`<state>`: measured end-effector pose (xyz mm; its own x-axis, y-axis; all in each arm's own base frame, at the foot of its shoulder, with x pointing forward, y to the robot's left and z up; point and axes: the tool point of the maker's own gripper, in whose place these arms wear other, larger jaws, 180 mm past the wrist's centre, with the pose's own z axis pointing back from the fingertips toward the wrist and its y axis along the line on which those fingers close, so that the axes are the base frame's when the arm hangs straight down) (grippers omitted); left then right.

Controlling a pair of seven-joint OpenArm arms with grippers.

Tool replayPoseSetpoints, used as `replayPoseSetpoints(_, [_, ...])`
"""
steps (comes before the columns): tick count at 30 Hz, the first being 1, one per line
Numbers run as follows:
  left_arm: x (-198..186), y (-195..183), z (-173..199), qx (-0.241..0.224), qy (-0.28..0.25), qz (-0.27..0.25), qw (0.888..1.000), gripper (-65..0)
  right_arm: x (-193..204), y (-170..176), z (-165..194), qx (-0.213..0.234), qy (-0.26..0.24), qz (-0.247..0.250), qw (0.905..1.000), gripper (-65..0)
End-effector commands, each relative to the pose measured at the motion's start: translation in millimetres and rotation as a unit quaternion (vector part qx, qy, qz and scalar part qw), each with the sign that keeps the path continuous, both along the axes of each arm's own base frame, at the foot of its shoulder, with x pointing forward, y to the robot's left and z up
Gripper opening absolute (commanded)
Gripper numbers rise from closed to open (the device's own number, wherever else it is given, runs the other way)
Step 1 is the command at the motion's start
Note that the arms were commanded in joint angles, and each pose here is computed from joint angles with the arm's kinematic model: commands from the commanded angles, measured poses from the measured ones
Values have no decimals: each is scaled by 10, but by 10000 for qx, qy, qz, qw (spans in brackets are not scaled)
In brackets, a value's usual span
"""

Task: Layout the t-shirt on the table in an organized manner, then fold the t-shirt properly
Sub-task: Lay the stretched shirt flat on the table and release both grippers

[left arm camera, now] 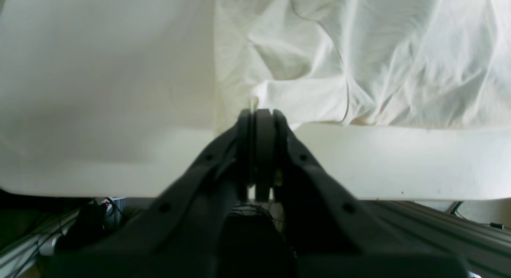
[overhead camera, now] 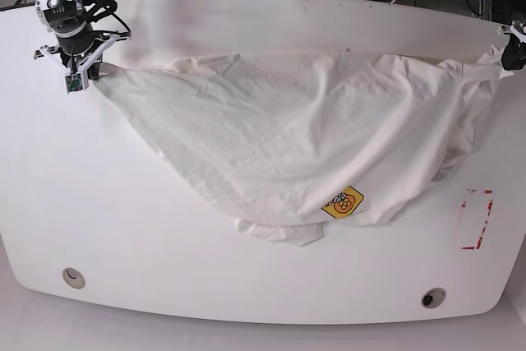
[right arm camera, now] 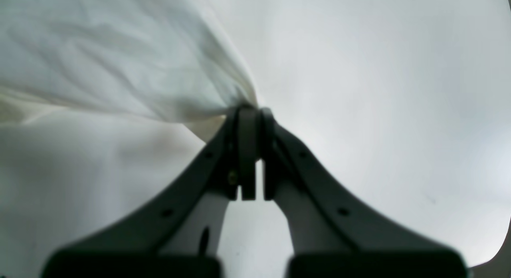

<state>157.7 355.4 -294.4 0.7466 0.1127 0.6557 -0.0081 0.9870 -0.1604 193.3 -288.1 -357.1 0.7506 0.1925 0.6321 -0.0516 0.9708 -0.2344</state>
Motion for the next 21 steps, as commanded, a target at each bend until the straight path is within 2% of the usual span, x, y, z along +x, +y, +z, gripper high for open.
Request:
replayPoseSetpoints(1, [33, 32, 98, 100, -111, -61, 9999, -650, 8, -130, 75, -106, -144, -124, 9998, -642])
replayPoseSetpoints(5, [-16, 53, 68, 159, -6, -46, 9999, -650, -61, -280, 33, -124, -73, -339, 9993, -642])
replayPoseSetpoints(9, [-71, 133, 17, 436, 188, -39, 9989, -650, -124, -357, -17, -131, 27, -437, 9990, -642])
replayPoseSetpoints(13, [-113, 141, -18, 738, 302, -371, 9961, -647, -134, -359, -21, -138, 43, -426, 9990, -621])
replayPoseSetpoints(17, [-164, 144, -59, 1011, 427, -706, 9915, -646, -200, -348, -52, -129, 122, -437, 9989, -474])
replayPoseSetpoints(18, [-180, 163, -73, 1069, 480, -694, 9907, -646, -199, -343, -50, -126, 117, -437, 9989, -407])
replayPoseSetpoints(21, [-199, 194, -87, 1156, 553, -678, 9894, -646, -193, -343, -47, -125, 109, -437, 9989, -282])
